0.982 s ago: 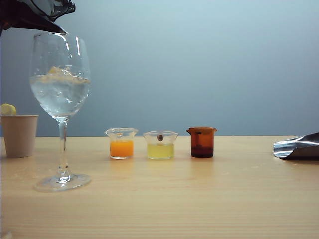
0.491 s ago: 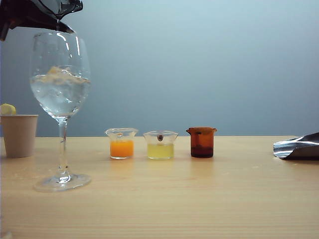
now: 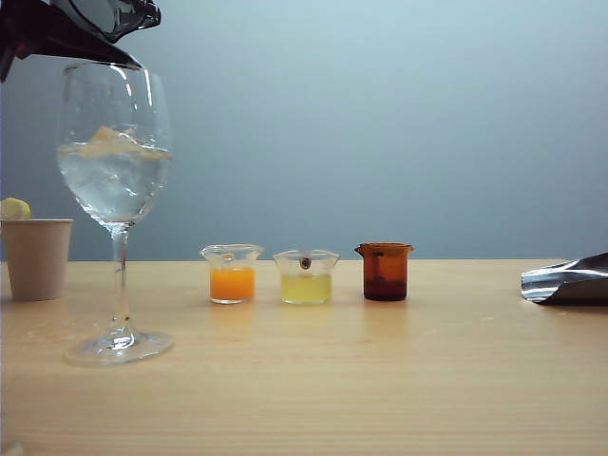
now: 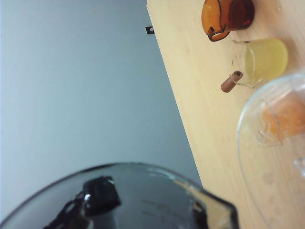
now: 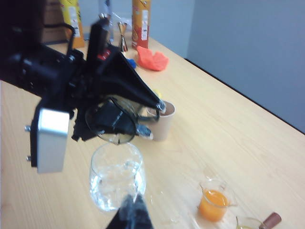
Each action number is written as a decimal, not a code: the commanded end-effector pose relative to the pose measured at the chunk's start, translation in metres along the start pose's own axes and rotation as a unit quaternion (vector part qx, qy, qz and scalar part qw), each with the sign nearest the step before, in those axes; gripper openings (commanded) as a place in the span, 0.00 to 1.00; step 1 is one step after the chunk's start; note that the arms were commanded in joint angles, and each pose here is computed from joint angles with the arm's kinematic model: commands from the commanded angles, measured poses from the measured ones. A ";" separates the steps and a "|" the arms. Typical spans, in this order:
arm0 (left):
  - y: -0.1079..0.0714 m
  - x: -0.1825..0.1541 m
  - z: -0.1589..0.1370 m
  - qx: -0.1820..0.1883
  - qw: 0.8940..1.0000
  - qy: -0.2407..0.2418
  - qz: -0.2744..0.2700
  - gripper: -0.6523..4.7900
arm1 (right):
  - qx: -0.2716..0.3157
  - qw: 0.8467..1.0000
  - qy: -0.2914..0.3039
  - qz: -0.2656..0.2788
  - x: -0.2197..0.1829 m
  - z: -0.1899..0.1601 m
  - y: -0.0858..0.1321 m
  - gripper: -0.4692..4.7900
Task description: Pick up the first measuring cup from the left, pour the coconut rum inside into the goblet, and finally put the measuring cup back in its original place.
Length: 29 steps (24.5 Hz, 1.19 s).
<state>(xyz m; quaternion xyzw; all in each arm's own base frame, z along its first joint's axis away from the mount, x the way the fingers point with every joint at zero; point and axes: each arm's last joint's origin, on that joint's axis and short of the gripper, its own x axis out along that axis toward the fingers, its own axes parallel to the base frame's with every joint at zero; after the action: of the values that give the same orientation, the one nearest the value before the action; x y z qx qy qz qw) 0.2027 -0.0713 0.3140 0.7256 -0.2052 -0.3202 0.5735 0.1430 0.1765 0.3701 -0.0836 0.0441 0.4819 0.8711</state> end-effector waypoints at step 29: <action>0.013 0.009 -0.013 -0.461 0.882 0.027 0.091 0.24 | 0.008 0.999 -0.045 -0.002 -0.001 0.010 -0.001 0.08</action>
<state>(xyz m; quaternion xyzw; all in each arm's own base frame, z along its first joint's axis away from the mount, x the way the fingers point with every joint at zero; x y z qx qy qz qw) 0.2157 -0.0733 0.3227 0.4019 -0.0902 -0.3221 0.8524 0.1434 0.1770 0.3753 -0.0652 0.0234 0.4818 0.8736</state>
